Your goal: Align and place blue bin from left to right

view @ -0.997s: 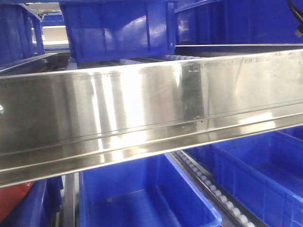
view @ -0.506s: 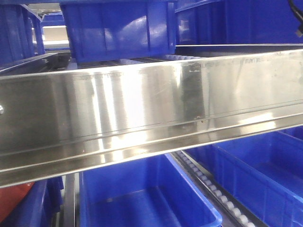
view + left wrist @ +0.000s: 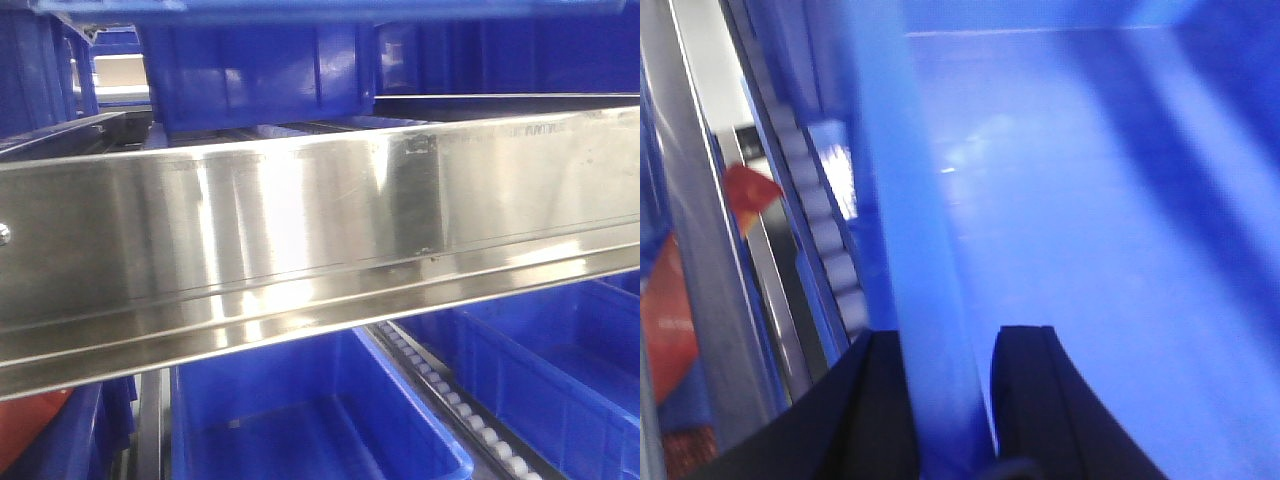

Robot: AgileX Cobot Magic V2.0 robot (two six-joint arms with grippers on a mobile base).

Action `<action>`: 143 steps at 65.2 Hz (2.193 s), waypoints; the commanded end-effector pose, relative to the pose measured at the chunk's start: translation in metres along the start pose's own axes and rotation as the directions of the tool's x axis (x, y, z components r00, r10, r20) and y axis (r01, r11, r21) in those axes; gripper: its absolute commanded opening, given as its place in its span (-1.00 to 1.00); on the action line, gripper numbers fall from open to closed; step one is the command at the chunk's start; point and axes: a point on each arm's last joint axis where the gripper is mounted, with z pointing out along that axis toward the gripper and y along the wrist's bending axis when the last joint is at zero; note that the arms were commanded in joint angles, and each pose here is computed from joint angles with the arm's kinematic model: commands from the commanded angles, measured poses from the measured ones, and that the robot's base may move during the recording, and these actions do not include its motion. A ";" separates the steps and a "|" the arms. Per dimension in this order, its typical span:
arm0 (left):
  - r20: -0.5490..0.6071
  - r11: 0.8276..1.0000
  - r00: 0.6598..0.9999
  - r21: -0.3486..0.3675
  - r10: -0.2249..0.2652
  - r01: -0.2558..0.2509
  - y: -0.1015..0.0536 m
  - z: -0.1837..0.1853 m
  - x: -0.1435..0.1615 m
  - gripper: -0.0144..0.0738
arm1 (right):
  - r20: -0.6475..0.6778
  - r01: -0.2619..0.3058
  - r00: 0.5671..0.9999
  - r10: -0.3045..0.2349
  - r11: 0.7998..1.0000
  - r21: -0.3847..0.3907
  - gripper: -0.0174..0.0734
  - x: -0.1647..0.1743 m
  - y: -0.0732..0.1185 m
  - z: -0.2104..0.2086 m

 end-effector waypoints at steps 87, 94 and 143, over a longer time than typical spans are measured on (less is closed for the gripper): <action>0.059 0.998 0.997 -0.011 0.055 -0.055 0.003 -0.013 0.004 0.65 | 0.149 0.001 0.989 -0.006 0.999 0.037 0.18 -0.015 -0.029 0.013; 0.123 0.992 0.985 0.006 0.122 -0.124 0.007 -0.047 0.005 0.43 | 0.169 0.003 0.986 -0.008 0.999 0.034 -0.30 -0.018 -0.025 -0.011; 0.446 0.970 0.873 0.042 0.195 -0.239 0.059 -0.130 0.104 -0.66 | 0.401 0.009 0.915 -0.037 0.997 0.073 -0.79 0.078 -0.015 -0.125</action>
